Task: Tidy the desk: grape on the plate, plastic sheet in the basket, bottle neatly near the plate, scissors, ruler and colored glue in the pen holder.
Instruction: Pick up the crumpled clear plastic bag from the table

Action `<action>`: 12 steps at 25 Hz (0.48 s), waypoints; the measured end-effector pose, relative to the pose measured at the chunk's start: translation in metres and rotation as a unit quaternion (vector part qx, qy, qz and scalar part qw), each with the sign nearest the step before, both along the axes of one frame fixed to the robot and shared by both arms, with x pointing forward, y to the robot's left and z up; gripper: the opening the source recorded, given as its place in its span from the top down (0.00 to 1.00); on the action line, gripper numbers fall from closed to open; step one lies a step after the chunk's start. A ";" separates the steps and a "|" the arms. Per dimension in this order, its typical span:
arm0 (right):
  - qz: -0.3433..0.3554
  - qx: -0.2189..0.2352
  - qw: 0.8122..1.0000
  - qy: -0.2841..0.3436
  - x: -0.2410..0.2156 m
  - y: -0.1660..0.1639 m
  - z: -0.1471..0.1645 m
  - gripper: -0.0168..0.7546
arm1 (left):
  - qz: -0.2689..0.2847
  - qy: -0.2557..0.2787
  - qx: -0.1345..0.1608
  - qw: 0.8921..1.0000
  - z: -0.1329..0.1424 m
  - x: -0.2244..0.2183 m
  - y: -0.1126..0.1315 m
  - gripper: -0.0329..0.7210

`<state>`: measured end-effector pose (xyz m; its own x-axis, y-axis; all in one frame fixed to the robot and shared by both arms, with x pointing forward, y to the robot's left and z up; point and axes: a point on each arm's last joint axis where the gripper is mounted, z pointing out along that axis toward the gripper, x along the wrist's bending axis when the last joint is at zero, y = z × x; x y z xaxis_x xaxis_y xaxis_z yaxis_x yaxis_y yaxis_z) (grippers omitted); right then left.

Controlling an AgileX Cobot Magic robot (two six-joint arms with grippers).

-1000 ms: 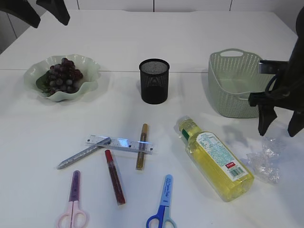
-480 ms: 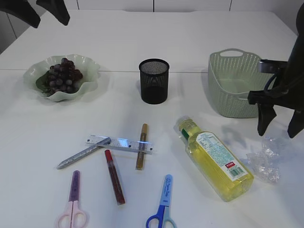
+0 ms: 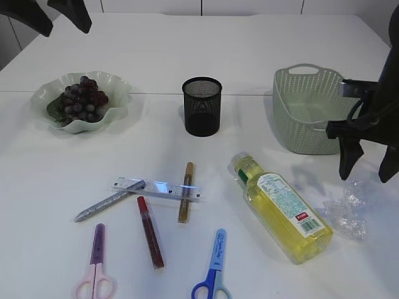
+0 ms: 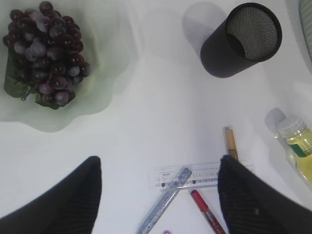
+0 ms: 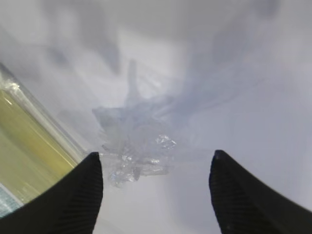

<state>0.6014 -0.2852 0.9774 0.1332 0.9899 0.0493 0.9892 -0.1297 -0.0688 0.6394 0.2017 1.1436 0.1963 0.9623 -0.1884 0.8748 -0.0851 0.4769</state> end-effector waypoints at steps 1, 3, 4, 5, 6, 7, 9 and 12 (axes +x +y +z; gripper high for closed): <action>0.000 0.001 1.000 0.005 -0.002 0.000 -0.002 0.29 | 0.000 0.000 0.000 1.000 0.000 0.000 0.000 0.24; 0.000 0.001 1.000 0.020 -0.007 0.001 -0.009 0.29 | 0.000 0.001 0.000 1.000 0.000 0.000 0.000 0.24; 0.002 0.001 1.000 0.027 -0.010 0.002 -0.012 0.29 | 0.000 0.001 0.000 1.000 0.000 0.000 0.000 0.24; 0.003 0.001 0.999 0.032 -0.012 0.003 -0.014 0.29 | 0.000 0.001 0.000 1.000 0.000 0.000 0.000 0.24; 0.003 0.001 0.999 0.034 -0.013 0.003 -0.015 0.29 | 0.000 0.001 0.000 1.000 0.000 0.000 0.000 0.24; 0.004 0.001 0.999 0.035 -0.013 0.004 -0.016 0.29 | 0.000 0.001 0.000 1.000 0.000 0.000 0.000 0.24; 0.004 0.001 0.999 0.036 -0.013 0.004 -0.016 0.29 | 0.000 0.001 0.000 1.000 0.000 0.000 0.000 0.24; 0.005 -0.001 0.999 0.038 -0.014 0.003 -0.017 0.29 | 0.000 0.001 0.000 1.000 0.000 0.000 0.000 0.24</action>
<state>0.5878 -0.2820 0.9600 0.1262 0.9913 0.0366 0.9824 -0.1198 -0.1435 0.6392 0.2017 1.1435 0.1963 0.9623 -0.1883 0.8755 -0.0855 0.4755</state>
